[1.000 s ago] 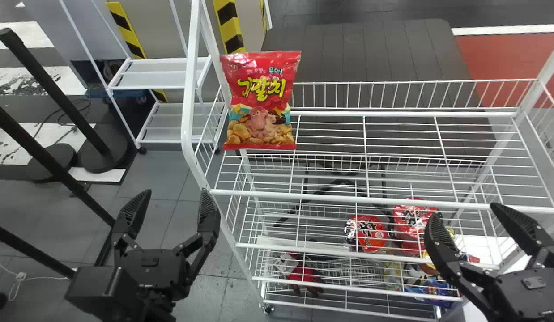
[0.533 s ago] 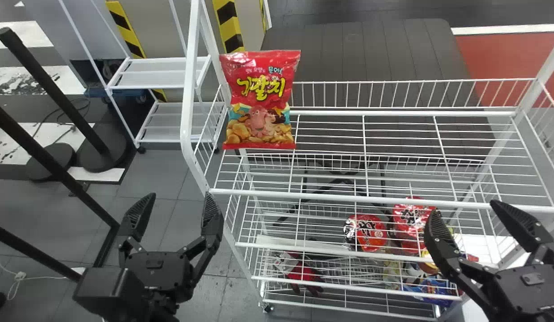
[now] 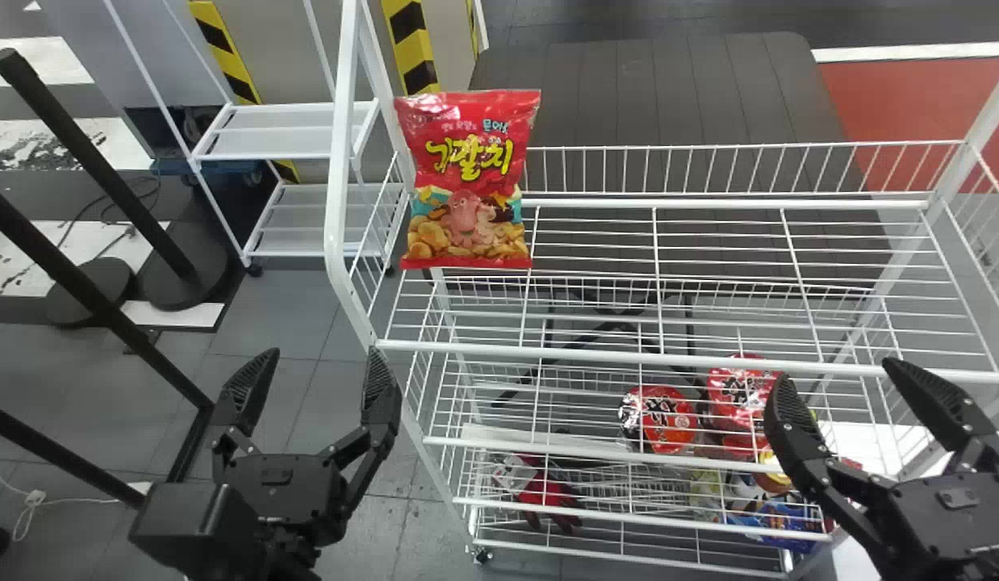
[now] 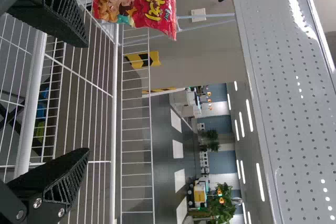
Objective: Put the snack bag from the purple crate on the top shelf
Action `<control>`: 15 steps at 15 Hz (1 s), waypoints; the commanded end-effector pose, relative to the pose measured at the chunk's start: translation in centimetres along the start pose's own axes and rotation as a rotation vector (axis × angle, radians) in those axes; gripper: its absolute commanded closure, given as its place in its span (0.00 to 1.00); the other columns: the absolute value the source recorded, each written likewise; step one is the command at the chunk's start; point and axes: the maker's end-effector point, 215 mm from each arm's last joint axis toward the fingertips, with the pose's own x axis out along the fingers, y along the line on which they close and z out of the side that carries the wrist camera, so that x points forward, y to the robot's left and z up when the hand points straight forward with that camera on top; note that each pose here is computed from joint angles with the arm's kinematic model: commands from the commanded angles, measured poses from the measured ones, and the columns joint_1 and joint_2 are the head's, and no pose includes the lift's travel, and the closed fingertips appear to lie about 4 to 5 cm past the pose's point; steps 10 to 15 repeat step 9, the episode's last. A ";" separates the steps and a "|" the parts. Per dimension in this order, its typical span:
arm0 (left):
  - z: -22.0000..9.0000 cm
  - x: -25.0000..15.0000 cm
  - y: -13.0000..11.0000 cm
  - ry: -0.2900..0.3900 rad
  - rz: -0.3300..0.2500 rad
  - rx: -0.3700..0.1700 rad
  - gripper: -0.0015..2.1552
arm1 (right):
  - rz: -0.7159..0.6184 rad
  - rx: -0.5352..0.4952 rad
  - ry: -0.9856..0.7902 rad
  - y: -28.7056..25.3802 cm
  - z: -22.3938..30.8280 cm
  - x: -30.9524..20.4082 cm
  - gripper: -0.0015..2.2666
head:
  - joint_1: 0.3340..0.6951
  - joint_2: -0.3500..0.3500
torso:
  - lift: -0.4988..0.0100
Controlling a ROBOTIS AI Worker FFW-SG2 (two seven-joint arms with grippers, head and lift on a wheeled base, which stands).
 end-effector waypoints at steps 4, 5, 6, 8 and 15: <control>0.2 0.0 0.0 -0.002 -0.001 0.000 0.08 | 0.000 0.001 -0.007 0.0 0.1 0.1 0.05 | 1.00 0.71 | 0.98; 0.2 0.0 -0.1 -0.002 -0.002 -0.001 0.08 | -0.001 0.003 -0.006 0.0 0.1 0.1 0.05 | 1.00 0.71 | 0.98; 0.2 0.0 -0.1 -0.002 -0.002 -0.001 0.08 | -0.003 0.011 -0.009 -0.1 0.2 0.1 0.05 | 1.00 0.71 | 0.98; 0.3 0.0 -0.1 -0.003 -0.002 -0.002 0.08 | -0.003 0.012 -0.009 -0.1 0.2 0.1 0.05 | 1.00 0.71 | 0.98; 0.3 0.0 -0.1 -0.003 -0.002 -0.002 0.08 | -0.003 0.012 -0.009 -0.1 0.2 0.1 0.05 | 1.00 0.71 | 0.98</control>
